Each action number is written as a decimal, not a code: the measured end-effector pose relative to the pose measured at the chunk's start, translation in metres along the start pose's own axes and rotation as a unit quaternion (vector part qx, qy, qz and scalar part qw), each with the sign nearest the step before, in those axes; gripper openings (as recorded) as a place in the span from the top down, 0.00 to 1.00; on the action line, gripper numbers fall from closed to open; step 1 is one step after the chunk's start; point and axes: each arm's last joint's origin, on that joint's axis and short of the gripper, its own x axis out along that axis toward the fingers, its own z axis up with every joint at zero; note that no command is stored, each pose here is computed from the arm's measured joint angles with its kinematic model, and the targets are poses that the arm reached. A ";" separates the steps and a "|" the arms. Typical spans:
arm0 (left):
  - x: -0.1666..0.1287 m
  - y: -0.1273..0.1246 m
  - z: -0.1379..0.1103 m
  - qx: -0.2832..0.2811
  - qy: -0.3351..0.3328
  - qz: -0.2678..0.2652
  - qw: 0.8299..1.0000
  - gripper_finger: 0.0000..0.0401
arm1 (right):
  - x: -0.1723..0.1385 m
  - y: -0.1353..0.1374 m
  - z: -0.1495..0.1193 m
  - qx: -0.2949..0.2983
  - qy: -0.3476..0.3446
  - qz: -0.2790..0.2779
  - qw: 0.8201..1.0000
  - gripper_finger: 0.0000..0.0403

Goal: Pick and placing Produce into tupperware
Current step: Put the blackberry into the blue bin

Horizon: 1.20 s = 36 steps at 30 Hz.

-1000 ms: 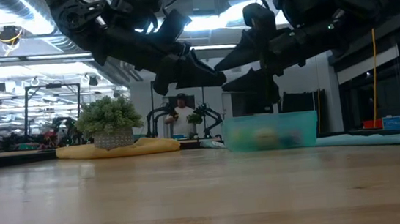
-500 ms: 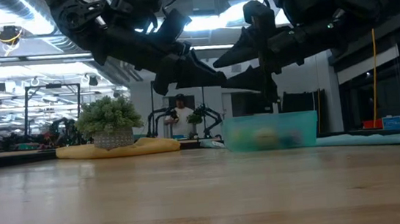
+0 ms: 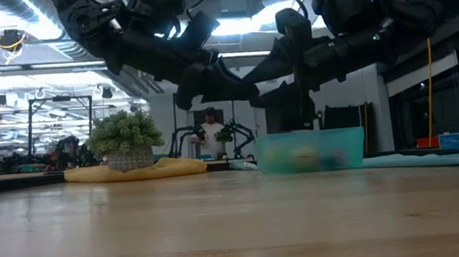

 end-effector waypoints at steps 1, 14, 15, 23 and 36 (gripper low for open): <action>0.000 0.000 0.000 0.000 0.001 0.000 1.000 0.81 | 0.000 0.000 0.000 0.000 0.001 0.000 1.000 0.44; 0.000 0.000 -0.001 0.000 0.003 -0.002 1.000 0.81 | 0.000 0.001 0.001 0.001 -0.001 0.010 1.000 0.54; 0.000 0.000 -0.001 0.000 0.003 -0.002 1.000 0.82 | 0.000 0.001 0.001 0.002 0.001 0.014 1.000 0.56; 0.000 -0.001 -0.001 0.002 0.004 -0.001 1.000 0.80 | 0.000 0.001 0.000 0.006 0.007 0.017 1.000 0.70; 0.000 -0.001 -0.001 0.002 0.003 -0.003 1.000 0.79 | 0.000 0.001 0.000 0.006 0.014 0.026 1.000 0.72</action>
